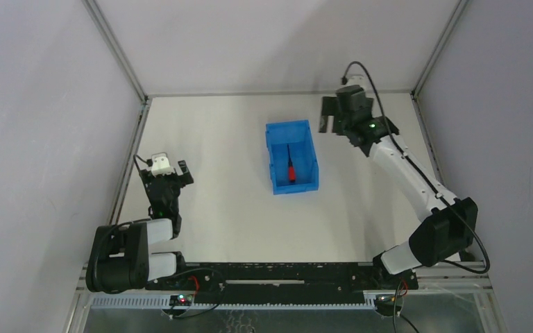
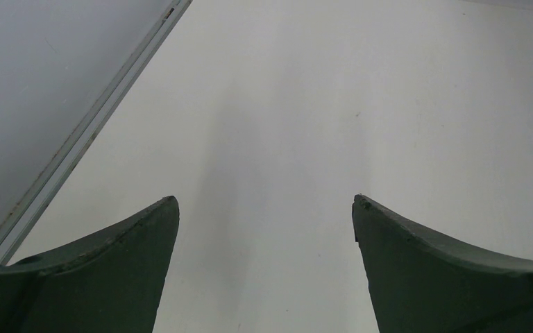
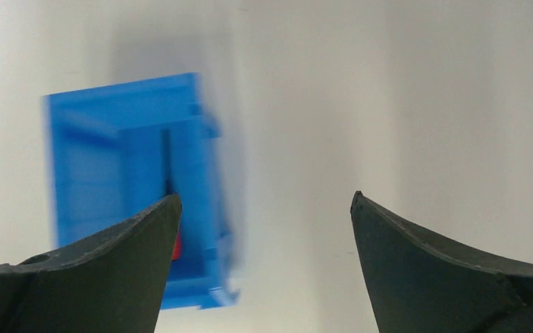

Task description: Put the screwdriver in the bin

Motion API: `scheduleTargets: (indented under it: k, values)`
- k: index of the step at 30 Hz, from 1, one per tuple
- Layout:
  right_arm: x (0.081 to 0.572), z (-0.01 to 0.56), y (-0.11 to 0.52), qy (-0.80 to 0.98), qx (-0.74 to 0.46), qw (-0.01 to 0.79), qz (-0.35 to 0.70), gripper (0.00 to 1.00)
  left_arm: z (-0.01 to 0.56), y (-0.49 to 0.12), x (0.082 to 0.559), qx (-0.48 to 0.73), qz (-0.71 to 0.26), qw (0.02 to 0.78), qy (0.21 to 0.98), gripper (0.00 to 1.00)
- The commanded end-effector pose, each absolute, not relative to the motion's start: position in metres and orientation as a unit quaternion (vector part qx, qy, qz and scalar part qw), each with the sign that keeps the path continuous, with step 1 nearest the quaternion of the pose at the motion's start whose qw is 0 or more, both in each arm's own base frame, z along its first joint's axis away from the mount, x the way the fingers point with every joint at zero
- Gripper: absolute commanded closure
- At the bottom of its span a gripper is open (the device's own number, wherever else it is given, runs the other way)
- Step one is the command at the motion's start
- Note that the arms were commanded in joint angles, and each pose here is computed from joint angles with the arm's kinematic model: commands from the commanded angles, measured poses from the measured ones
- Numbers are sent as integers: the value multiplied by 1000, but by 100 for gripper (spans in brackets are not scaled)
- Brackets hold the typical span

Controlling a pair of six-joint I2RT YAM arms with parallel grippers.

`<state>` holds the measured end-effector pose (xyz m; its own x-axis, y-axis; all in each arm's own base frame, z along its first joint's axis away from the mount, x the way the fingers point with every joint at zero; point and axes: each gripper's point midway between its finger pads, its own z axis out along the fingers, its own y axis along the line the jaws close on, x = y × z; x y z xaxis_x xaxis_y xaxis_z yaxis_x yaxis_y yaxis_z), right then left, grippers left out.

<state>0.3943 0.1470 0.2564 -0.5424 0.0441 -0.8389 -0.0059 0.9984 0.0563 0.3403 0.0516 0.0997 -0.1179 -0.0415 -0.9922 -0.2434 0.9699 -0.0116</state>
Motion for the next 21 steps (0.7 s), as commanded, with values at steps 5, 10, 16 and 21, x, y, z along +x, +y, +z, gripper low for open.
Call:
scheduleTargets:
  k: [5, 10, 16, 21]
  values:
    - [401, 251, 38, 881, 65, 468, -19, 0, 135, 52, 354, -95, 76, 698, 705, 0]
    - [398, 248, 2, 876, 89, 468, -75, 0, 134, 51, 354, -94, 76, 698, 706, 0]
    - [398, 253, 6, 866, 82, 490, -53, 0, 135, 52, 354, -95, 76, 698, 705, 0]
    - [395, 252, 6, 862, 92, 497, -30, 0, 135, 52, 354, -95, 76, 698, 705, 0]
